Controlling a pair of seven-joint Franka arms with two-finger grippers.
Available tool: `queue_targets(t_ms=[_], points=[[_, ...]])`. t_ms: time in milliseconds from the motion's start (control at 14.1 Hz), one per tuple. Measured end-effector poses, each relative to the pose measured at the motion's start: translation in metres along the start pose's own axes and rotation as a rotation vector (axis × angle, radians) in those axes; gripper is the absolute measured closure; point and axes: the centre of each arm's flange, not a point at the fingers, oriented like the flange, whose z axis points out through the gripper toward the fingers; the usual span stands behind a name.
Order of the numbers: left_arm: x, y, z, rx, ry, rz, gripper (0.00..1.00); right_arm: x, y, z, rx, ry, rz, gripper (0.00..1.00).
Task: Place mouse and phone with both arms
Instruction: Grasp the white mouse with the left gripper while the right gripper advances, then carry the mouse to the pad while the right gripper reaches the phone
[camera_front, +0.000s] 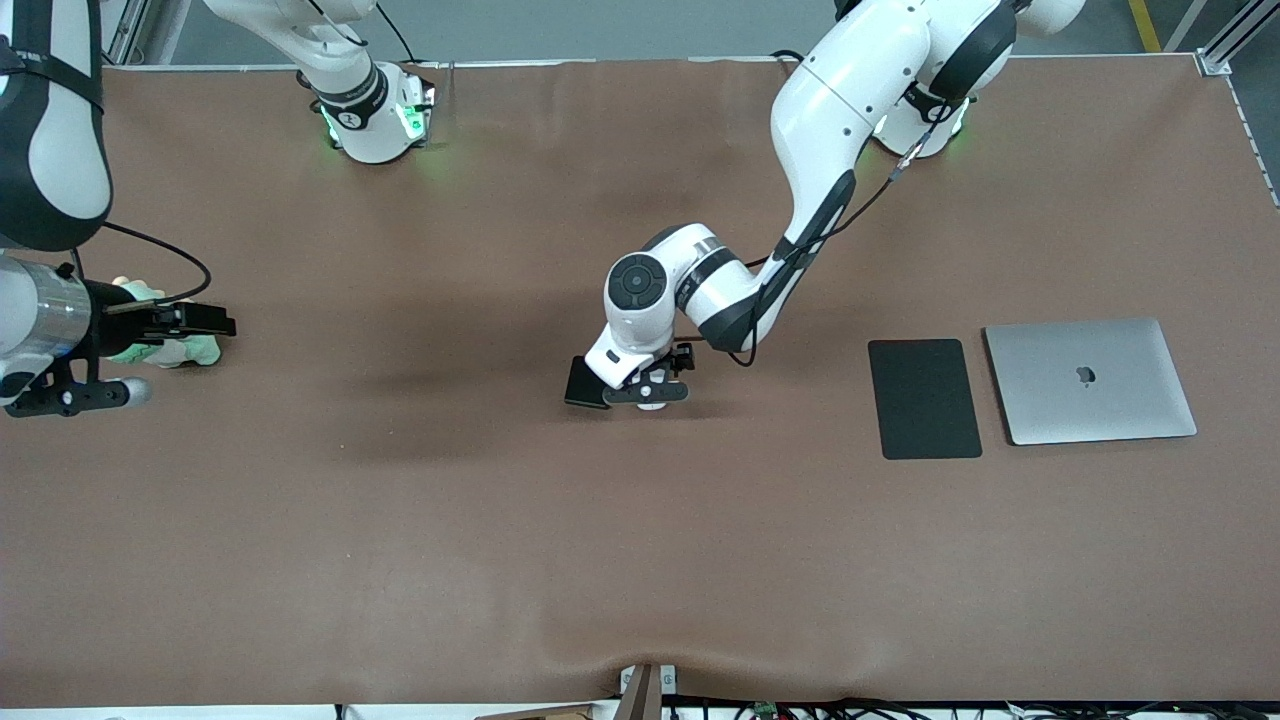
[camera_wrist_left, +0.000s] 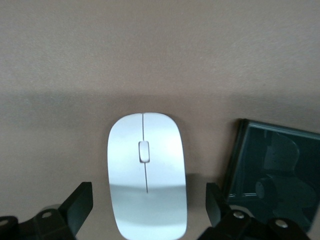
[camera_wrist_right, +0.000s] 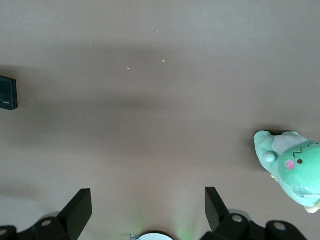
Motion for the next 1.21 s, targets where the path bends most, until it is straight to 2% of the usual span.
queue_targets(t_ms=[213, 284, 498, 711, 924, 1067, 1209], points=[[0.0, -0.002, 0.008, 0.008, 0.001, 0.003, 0.0, 0.009, -0.013, 0.011, 0.024, -0.003, 0.008, 0.0], [0.001, -0.002, 0.009, 0.008, 0.002, 0.0, 0.07, 0.012, -0.019, 0.014, 0.031, -0.007, 0.029, 0.0], [0.004, -0.001, 0.005, 0.001, 0.008, -0.028, 0.38, 0.019, -0.046, 0.021, 0.027, -0.004, 0.076, 0.0], [0.01, 0.001, -0.009, -0.011, 0.022, -0.044, 0.38, 0.025, -0.071, 0.025, 0.024, 0.025, 0.087, 0.0], [0.025, -0.007, -0.081, 0.002, 0.041, -0.069, 0.38, 0.028, -0.107, 0.031, 0.032, 0.048, 0.141, 0.0], [0.033, -0.025, -0.163, -0.011, 0.053, -0.111, 0.38, 0.029, -0.136, 0.038, 0.038, 0.059, 0.178, 0.0], [0.032, -0.056, -0.245, -0.022, 0.034, -0.133, 0.38, 0.029, -0.163, 0.047, 0.044, 0.066, 0.216, 0.0]])
